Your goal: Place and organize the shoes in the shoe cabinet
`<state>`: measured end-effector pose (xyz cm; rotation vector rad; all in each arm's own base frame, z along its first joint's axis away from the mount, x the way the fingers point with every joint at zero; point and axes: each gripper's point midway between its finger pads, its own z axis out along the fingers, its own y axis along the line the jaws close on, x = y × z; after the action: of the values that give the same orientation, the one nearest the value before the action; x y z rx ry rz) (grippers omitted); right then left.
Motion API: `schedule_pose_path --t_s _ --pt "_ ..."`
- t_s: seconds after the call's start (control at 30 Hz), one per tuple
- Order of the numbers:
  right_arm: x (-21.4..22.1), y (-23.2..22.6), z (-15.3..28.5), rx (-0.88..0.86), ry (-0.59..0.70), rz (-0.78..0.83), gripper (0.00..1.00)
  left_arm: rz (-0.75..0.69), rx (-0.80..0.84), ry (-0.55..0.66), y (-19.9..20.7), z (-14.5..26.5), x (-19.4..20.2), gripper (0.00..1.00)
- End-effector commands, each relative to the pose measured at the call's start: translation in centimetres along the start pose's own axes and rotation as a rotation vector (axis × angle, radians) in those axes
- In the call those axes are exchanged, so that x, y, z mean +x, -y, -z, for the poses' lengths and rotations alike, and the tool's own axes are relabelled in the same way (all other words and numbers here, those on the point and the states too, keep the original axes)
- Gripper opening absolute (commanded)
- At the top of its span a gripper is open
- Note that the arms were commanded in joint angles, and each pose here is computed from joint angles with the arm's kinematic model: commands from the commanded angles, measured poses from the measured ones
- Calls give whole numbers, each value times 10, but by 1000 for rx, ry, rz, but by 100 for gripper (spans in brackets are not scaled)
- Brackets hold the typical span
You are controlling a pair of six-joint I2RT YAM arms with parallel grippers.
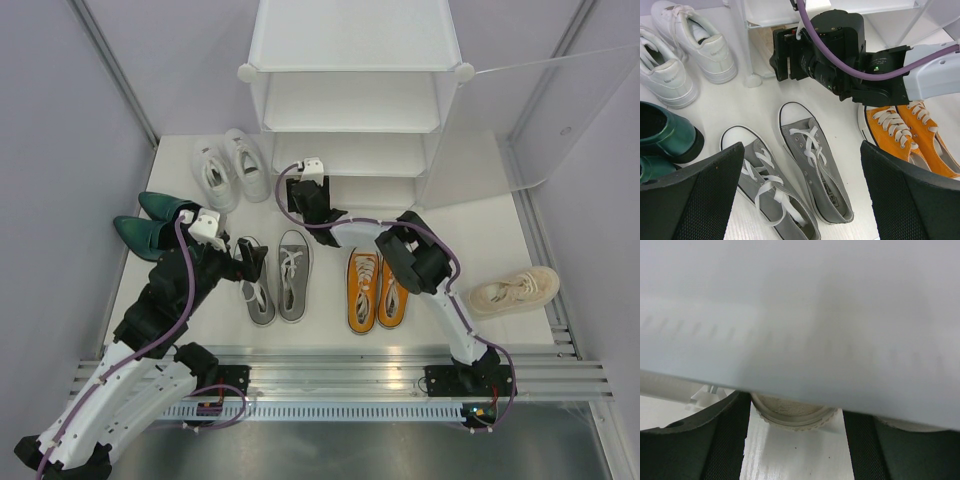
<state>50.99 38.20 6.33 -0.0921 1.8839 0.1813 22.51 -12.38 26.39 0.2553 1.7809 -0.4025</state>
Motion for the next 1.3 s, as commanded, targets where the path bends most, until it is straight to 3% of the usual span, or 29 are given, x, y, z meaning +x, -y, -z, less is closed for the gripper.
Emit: schedule_pose_path --t_s 0.0,0.53,0.63,0.97,1.13,1.27 --pt "-41 -28 -6 -87 109 -61 6 -14 27 62 6 6 -23 100" --pt "-38 -9 -26 94 126 -162 8 -13 39 55 8 5 -22 100" --pt "-37 -8 -29 96 122 -177 16 -13 39 55 8 5 -22 100" --pt "-35 -4 -24 82 97 -179 69 -13 37 54 8 5 -22 100" --pt "-45 -2 -13 73 99 -181 80 -14 31 56 6 5 -22 99" --pt "-50 -1 -7 59 93 -174 82 -14 27 59 6 5 -22 100"
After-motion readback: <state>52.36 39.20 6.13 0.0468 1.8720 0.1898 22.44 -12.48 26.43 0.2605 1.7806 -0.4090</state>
